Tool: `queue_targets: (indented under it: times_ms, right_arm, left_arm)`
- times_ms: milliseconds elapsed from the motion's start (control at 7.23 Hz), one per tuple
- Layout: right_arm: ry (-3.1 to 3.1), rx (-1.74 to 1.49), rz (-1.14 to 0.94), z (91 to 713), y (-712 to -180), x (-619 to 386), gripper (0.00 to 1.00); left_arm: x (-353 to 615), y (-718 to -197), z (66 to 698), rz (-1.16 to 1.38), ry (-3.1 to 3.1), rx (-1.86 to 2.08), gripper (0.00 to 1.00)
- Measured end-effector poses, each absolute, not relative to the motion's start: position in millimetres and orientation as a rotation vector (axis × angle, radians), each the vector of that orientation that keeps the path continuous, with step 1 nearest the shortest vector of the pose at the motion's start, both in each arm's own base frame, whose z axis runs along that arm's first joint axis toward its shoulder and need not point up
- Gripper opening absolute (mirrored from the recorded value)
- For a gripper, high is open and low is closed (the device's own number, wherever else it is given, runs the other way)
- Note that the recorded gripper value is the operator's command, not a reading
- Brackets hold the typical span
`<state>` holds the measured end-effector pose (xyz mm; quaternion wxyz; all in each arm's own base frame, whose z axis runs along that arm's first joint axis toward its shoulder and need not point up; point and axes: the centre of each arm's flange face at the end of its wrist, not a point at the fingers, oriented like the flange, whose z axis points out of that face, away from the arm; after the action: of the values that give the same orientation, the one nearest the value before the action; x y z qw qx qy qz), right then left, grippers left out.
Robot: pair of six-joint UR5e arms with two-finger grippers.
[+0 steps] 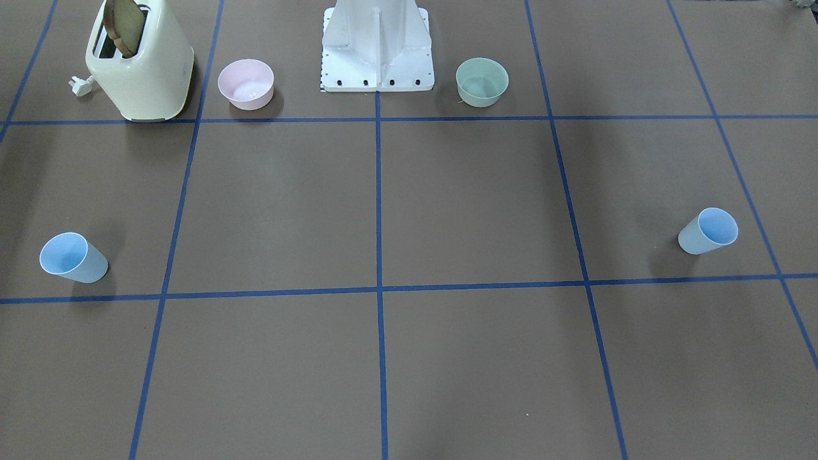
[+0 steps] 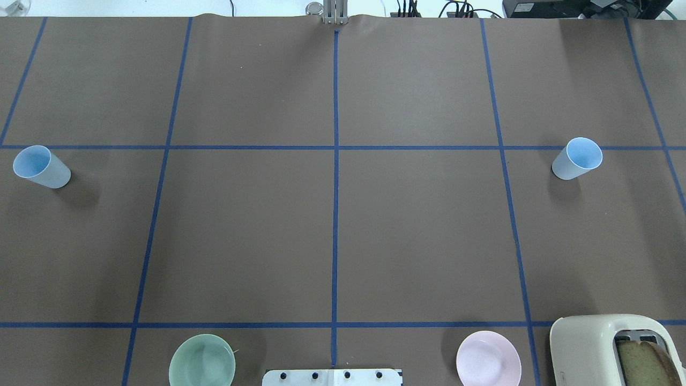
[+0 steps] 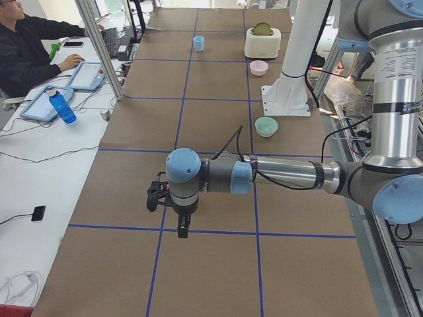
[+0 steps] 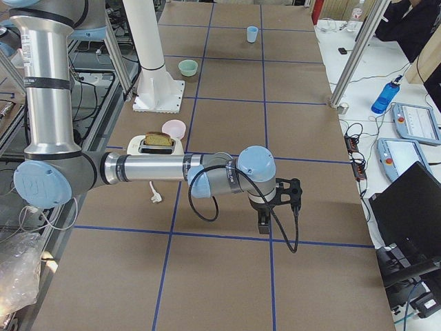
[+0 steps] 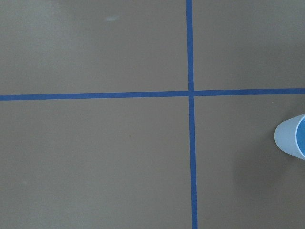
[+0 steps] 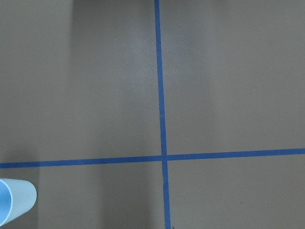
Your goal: Stack blue cups with both arms
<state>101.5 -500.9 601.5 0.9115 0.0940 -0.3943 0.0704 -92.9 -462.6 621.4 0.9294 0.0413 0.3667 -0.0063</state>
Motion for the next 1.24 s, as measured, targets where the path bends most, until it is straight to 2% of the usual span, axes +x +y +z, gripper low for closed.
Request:
queue_targets:
  times_ms: [1245]
  right_arm:
    - [-0.837, 0.172, 0.158, 603, -493, 84, 1.00]
  left_arm:
    - [-92, -468, 607, -0.005, 0.754, 0.113, 0.98]
